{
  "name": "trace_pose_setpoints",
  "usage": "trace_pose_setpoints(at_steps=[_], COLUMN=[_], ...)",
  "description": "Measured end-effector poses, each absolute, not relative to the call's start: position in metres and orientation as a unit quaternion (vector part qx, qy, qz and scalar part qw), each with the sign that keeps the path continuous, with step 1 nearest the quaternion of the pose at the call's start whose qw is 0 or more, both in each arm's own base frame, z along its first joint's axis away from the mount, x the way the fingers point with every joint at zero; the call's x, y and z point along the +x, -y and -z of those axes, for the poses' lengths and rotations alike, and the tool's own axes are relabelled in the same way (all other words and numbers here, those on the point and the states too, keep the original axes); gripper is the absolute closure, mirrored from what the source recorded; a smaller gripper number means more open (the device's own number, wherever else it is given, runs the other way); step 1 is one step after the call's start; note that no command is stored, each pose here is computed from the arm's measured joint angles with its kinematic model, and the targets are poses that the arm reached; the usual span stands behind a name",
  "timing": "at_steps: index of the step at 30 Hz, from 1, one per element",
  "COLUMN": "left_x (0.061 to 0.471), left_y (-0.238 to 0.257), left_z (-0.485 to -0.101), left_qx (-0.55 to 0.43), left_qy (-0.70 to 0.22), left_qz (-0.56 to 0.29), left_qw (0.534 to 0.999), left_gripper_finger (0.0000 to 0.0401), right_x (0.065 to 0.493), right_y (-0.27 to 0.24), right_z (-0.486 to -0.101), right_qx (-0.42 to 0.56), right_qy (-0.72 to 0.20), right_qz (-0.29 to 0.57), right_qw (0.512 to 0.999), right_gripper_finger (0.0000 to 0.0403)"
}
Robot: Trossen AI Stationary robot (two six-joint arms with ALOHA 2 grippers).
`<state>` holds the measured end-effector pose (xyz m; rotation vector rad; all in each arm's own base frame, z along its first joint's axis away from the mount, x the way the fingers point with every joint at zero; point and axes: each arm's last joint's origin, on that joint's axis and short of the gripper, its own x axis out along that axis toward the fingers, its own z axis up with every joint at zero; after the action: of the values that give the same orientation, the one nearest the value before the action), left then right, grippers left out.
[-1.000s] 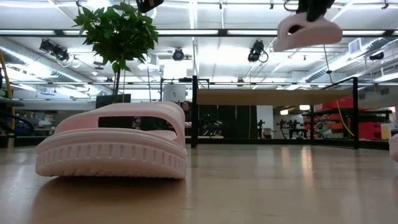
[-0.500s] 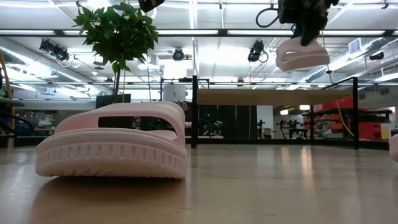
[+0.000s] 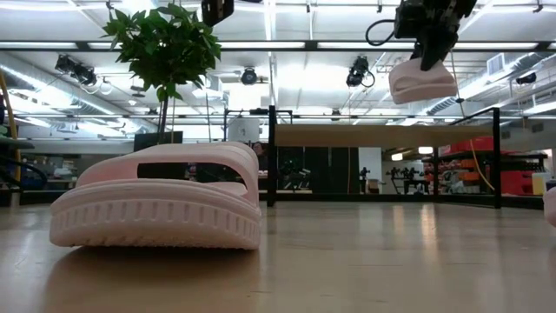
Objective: Pick and place slides into the shelf
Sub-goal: Put the middle right pink slide on the shelf
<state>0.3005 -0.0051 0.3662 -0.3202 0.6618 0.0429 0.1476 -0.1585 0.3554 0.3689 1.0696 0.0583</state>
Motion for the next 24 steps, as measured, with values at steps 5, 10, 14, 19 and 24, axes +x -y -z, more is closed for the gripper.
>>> trace_pose_setpoints(at_steps=[5, 10, 14, 19, 24], left_x=[0.302, 0.302, 0.302, 0.302, 0.302], left_y=[0.000, -0.001, -0.001, -0.001, -0.001], left_z=[-0.368, -0.368, -0.368, -0.368, -0.368], left_qx=[-0.148, -0.126, -0.123, -0.112, -0.104], left_qy=[-0.313, -0.313, -0.313, -0.313, -0.313], left_qz=[-0.024, -0.017, -0.016, -0.013, -0.010], left_qw=[0.938, 0.941, 0.942, 0.943, 0.944], left_gripper_finger=[0.0384, 0.0379, 0.0385, 0.0391, 0.0383], right_x=[0.147, 0.146, 0.144, 0.139, 0.135], right_y=[0.160, 0.163, 0.164, 0.166, 0.168], right_z=[-0.355, -0.352, -0.352, -0.352, -0.351], right_qx=[0.151, 0.144, 0.148, 0.159, 0.159], right_qy=[-0.526, -0.543, -0.545, -0.551, -0.552], right_qz=[-0.016, -0.002, 0.001, 0.007, 0.009], right_qw=[0.837, 0.827, 0.825, 0.819, 0.818], right_gripper_finger=[0.0394, 0.0394, 0.0394, 0.0394, 0.0394])
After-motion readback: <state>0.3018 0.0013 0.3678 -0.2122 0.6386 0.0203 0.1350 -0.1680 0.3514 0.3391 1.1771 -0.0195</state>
